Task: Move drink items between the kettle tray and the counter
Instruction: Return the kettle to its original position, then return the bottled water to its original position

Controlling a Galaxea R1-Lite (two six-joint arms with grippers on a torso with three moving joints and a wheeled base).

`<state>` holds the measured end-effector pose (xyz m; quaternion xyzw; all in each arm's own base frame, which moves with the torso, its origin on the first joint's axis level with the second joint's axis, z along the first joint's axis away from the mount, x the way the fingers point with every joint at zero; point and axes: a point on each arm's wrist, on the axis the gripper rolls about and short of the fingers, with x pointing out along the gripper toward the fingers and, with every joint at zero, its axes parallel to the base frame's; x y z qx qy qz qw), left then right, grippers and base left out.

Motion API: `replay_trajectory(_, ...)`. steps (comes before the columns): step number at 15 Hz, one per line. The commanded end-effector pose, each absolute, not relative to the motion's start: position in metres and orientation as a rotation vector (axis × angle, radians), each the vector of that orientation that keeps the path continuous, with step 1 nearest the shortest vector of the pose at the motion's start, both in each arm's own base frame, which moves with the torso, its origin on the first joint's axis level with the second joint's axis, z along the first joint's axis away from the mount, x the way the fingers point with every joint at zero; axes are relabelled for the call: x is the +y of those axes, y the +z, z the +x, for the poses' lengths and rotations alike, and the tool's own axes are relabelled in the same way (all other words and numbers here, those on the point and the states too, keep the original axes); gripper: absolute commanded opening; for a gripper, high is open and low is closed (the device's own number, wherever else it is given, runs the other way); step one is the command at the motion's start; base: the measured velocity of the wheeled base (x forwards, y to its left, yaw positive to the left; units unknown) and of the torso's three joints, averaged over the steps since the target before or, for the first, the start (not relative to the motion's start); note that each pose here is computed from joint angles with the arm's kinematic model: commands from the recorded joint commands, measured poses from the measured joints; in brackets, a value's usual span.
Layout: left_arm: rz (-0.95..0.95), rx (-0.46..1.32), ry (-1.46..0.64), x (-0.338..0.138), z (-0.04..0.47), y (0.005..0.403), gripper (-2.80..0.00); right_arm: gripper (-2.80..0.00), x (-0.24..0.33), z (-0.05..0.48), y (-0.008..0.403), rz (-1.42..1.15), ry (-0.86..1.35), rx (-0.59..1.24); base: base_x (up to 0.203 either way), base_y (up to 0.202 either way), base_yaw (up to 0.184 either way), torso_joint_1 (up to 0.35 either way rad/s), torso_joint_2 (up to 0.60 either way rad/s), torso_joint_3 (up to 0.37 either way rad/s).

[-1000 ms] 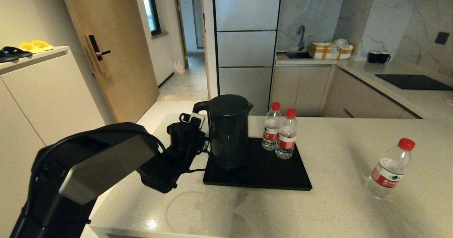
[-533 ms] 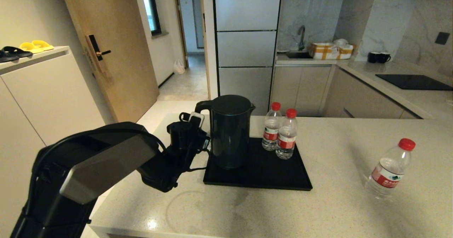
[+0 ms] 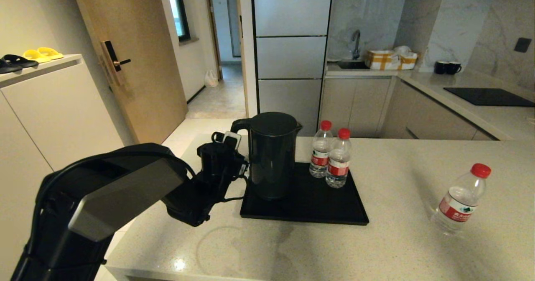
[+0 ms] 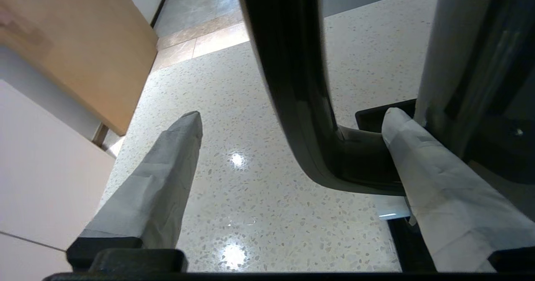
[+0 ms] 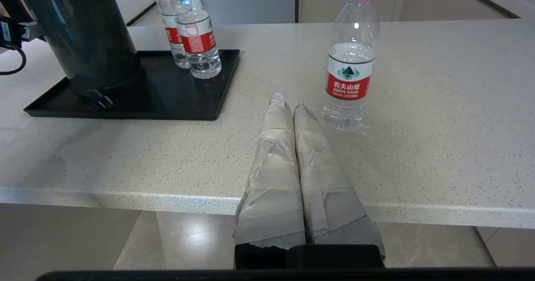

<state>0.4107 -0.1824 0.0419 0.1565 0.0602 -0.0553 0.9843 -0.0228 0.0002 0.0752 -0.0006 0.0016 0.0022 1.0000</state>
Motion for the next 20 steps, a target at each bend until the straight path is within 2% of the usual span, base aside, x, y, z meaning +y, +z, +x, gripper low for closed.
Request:
replay_trajectory(1,0.295,0.075,-0.099,-0.181,0.409,0.058,0.00,-2.80,0.000,-0.023,0.075,-0.002,0.005,0.005,0.000,0.000,0.000,0.000,0.00,0.000)
replay_trajectory(6,0.266,0.025,-0.077,-0.177,0.400,0.084,0.00,-2.80,0.000,-0.023,0.075,-0.002,0.005,0.005,0.000,0.000,0.000,0.000,0.00,0.000)
replay_trajectory(14,0.231,0.037,-0.074,-0.165,0.375,0.102,0.00,-2.80,0.000,-0.023,0.075,-0.002,0.005,0.005,0.000,0.000,0.000,0.000,0.00,0.000)
replay_trajectory(20,0.165,-0.013,-0.056,-0.150,0.326,0.152,0.00,-2.80,0.000,-0.023,0.075,-0.002,0.005,0.005,0.000,0.000,0.000,0.000,0.00,0.000)
